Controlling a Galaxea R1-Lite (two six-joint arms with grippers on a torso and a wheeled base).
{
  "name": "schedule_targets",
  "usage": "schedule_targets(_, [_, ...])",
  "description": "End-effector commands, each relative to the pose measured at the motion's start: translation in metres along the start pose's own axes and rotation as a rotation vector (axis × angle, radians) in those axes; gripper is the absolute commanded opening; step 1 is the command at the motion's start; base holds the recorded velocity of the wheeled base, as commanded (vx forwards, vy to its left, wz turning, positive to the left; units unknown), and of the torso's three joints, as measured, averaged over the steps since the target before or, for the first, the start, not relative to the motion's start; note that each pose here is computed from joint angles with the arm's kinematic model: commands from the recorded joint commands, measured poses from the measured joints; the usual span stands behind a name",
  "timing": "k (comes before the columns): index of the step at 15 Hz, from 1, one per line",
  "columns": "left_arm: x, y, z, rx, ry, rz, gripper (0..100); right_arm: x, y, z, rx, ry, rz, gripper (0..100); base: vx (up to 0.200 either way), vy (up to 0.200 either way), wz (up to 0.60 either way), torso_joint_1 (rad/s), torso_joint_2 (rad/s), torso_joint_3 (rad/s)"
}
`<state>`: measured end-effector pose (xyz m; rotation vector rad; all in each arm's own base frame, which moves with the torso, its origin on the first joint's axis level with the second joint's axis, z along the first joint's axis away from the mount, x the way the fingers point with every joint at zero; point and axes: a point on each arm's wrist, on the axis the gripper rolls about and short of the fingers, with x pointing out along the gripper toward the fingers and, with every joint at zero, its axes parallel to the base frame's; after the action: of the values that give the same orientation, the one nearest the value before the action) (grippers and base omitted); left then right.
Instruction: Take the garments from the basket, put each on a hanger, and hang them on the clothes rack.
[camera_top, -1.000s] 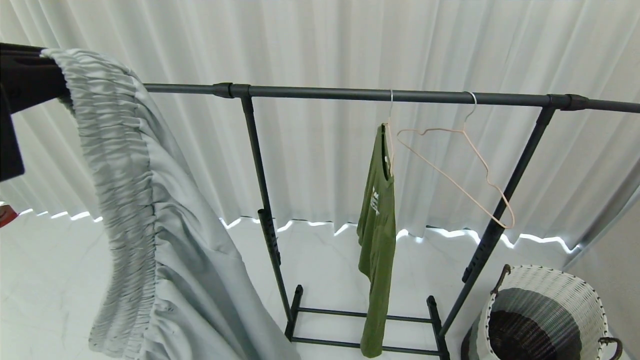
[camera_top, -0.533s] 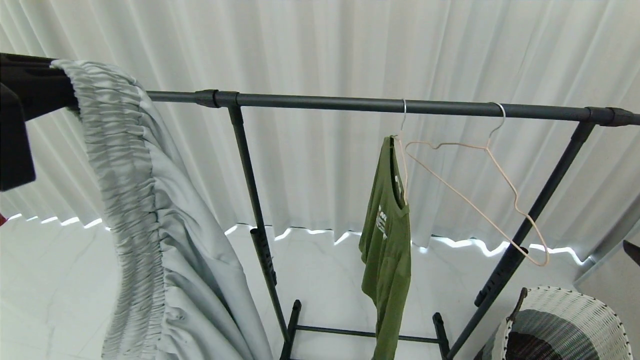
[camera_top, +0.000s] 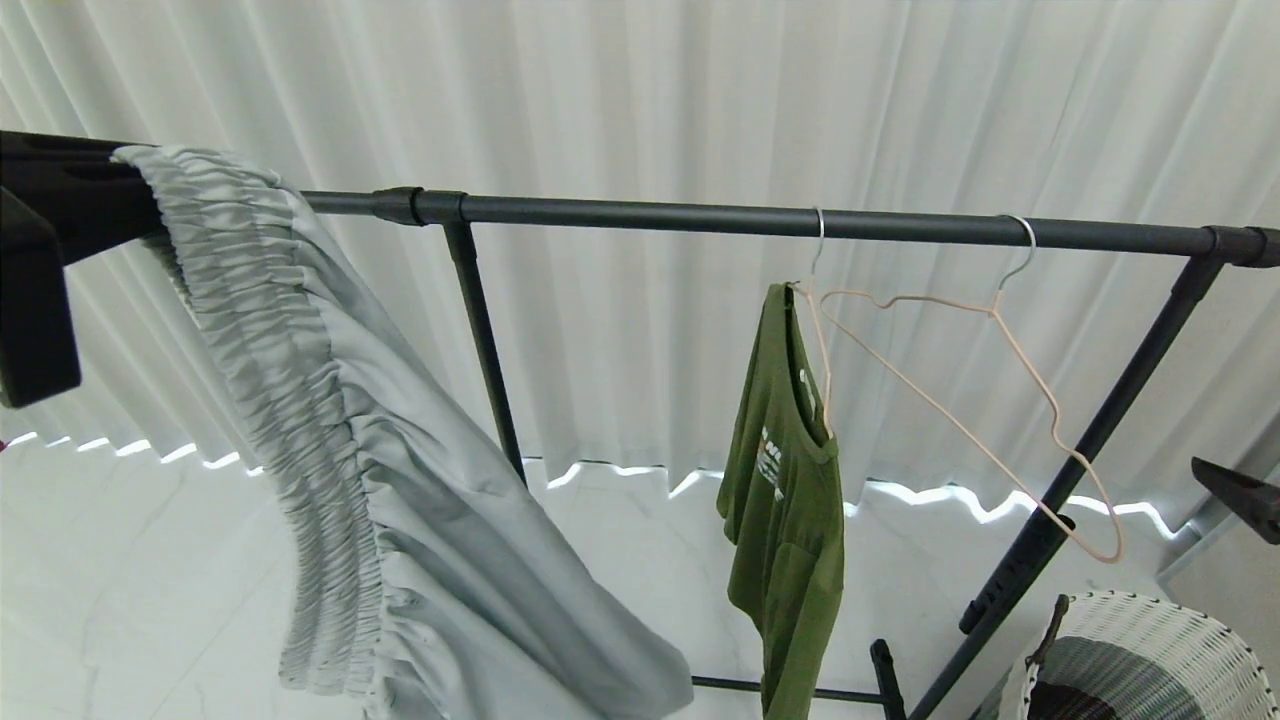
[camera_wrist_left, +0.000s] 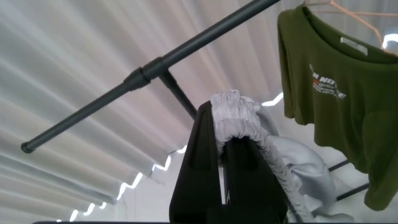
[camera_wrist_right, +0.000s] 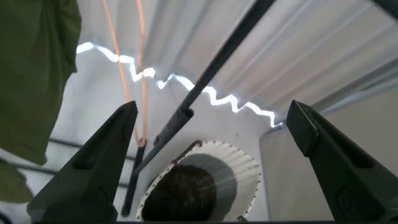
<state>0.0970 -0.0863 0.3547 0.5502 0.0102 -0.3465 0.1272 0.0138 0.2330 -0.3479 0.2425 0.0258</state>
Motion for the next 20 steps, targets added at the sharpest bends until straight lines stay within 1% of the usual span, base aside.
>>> schedule_targets(1, [-0.002, 0.0, -0.001, 0.001, -0.001, 0.001, 0, 0.021, 0.004, 0.006, 0.021, 0.022, 0.091, 100, 0.0, 0.0, 0.0, 0.0, 0.0, 0.0])
schedule_targets(2, [-0.004, 0.001, -0.002, 0.001, -0.002, 0.003, 0, 0.025, 0.004, 0.01, 0.025, 0.011, 0.142, 100, 0.0, 0.0, 0.0, 0.0, 0.0, 0.0])
schedule_targets(3, [-0.005, 0.001, -0.004, 0.017, -0.002, 0.003, 0, 0.032, 0.005, 0.013, 0.025, 0.013, 0.184, 100, 0.0, 0.0, 0.0, 0.0, 0.0, 0.0])
schedule_targets(5, [-0.011, 0.002, -0.007, 0.048, -0.006, 0.005, 0, 0.051, 0.009, 0.014, 0.025, 0.045, 0.237, 100, 0.0, 0.0, 0.0, 0.0, 0.0, 0.0])
schedule_targets(8, [-0.015, 0.005, -0.009, 0.054, -0.013, 0.013, 0, 0.086, 0.016, 0.014, 0.029, 0.101, 0.321, 100, 0.0, 0.0, 0.0, 0.0, 0.0, 0.0])
schedule_targets(10, [-0.017, 0.006, -0.009, 0.074, -0.016, 0.018, 0, 0.107, 0.017, 0.014, 0.05, 0.123, 0.377, 100, 0.0, 0.0, 0.0, 0.0, 0.0, 0.0])
schedule_targets(12, [-0.019, 0.007, -0.009, 0.101, -0.018, 0.022, 0, 0.127, 0.016, 0.011, 0.063, 0.15, 0.4, 100, 0.0, 0.0, 0.0, 0.0, 0.0, 0.0])
schedule_targets(15, [-0.016, 0.006, -0.008, 0.11, -0.002, 0.037, 0, 0.152, 0.019, 0.008, 0.071, 0.18, 0.425, 100, 0.0, 0.0, 0.0, 0.0, 0.0, 0.0])
schedule_targets(16, [-0.014, 0.006, -0.008, 0.113, 0.004, 0.042, 0, 0.158, 0.02, 0.006, 0.075, 0.193, 0.428, 100, 0.0, 0.0, 0.0, 0.0, 0.0, 0.0])
schedule_targets(18, [-0.012, 0.006, -0.005, 0.115, 0.004, 0.044, 0, 0.163, 0.017, 0.004, 0.108, 0.203, 0.428, 100, 0.0, 0.0, 0.0, 0.0, 0.0, 0.0])
schedule_targets(20, [-0.009, 0.004, -0.004, 0.116, 0.009, 0.042, 0, 0.168, 0.016, 0.002, 0.145, 0.201, 0.474, 100, 0.0, 0.0, 0.0, 0.0, 0.0, 0.0])
